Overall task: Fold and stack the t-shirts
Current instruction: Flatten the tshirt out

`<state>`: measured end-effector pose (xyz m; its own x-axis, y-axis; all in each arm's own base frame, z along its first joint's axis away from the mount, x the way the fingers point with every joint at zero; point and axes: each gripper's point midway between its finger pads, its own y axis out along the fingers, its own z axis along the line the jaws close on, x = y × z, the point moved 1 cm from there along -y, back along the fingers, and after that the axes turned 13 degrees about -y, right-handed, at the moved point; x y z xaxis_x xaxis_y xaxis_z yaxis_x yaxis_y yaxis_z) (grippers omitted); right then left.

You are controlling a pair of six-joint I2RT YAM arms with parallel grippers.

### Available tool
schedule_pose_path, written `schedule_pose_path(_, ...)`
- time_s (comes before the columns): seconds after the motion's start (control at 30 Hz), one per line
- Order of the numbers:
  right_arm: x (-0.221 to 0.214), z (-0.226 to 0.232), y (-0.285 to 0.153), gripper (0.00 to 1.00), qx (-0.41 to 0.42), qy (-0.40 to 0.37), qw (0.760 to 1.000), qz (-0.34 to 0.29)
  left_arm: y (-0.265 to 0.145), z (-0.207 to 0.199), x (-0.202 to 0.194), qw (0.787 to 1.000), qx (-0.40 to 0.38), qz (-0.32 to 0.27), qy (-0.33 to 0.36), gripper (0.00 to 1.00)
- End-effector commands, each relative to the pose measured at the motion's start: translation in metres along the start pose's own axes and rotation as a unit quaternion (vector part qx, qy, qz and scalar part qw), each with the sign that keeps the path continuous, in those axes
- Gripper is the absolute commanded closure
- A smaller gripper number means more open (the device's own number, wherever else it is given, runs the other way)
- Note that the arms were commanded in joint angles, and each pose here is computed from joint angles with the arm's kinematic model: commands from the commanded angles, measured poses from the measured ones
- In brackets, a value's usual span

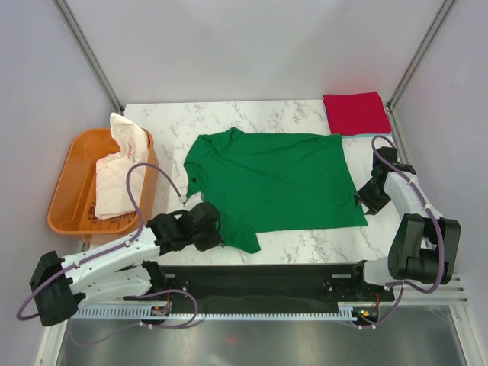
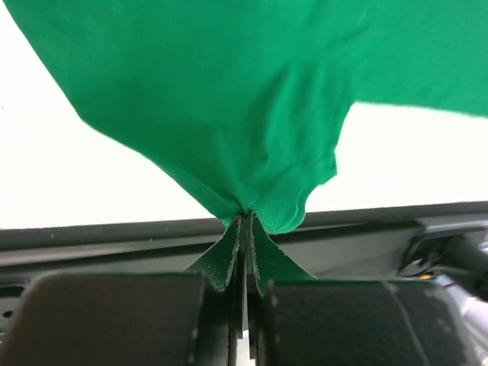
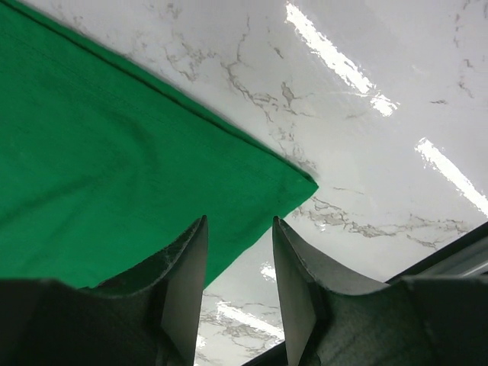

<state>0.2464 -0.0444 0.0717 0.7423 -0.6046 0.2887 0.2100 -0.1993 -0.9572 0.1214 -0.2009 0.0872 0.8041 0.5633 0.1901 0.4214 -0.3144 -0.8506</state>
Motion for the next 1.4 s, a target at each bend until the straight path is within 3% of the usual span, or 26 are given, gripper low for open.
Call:
schedule_pose_path(0.0, 0.011, -0.005, 0.008, 0.52, -0.025, 0.009, 1.0, -0.013, -0.017, -0.016, 0.026, 0.999, -0.03, -0.023, 0.023, 0.98)
schedule_pose_path(0.57, 0.008, -0.02, 0.049, 0.56, -0.079, 0.026, 0.996, 0.019, -0.032, -0.027, 0.078, 0.995, -0.035, -0.078, 0.05, 0.98)
schedule_pose_path(0.87, -0.01, -0.028, 0.059, 0.63, -0.096, 0.041, 0.994, 0.032, -0.028, -0.034, 0.08, 0.995, -0.032, -0.072, 0.067, 0.98)
schedule_pose_path(1.07, -0.009, -0.034, 0.066, 0.86, -0.12, 0.037, 0.992, 0.033, -0.03, -0.041, 0.086, 0.993, -0.035, -0.083, 0.078, 0.98)
schedule_pose_path(1.1, -0.007, -0.037, 0.063, 1.0, -0.127, 0.034, 0.991, 0.028, -0.032, -0.042, 0.089, 0.992, -0.036, -0.088, 0.079, 0.98)
schedule_pose_path(1.33, 0.008, -0.037, 0.043, 0.99, -0.125, 0.011, 0.992, 0.014, -0.049, -0.045, 0.106, 0.987, -0.029, -0.131, 0.092, 0.98)
schedule_pose_path(1.37, 0.007, -0.037, 0.042, 0.86, -0.125, 0.007, 0.992, 0.018, -0.05, -0.045, 0.105, 0.987, -0.03, -0.131, 0.092, 0.98)
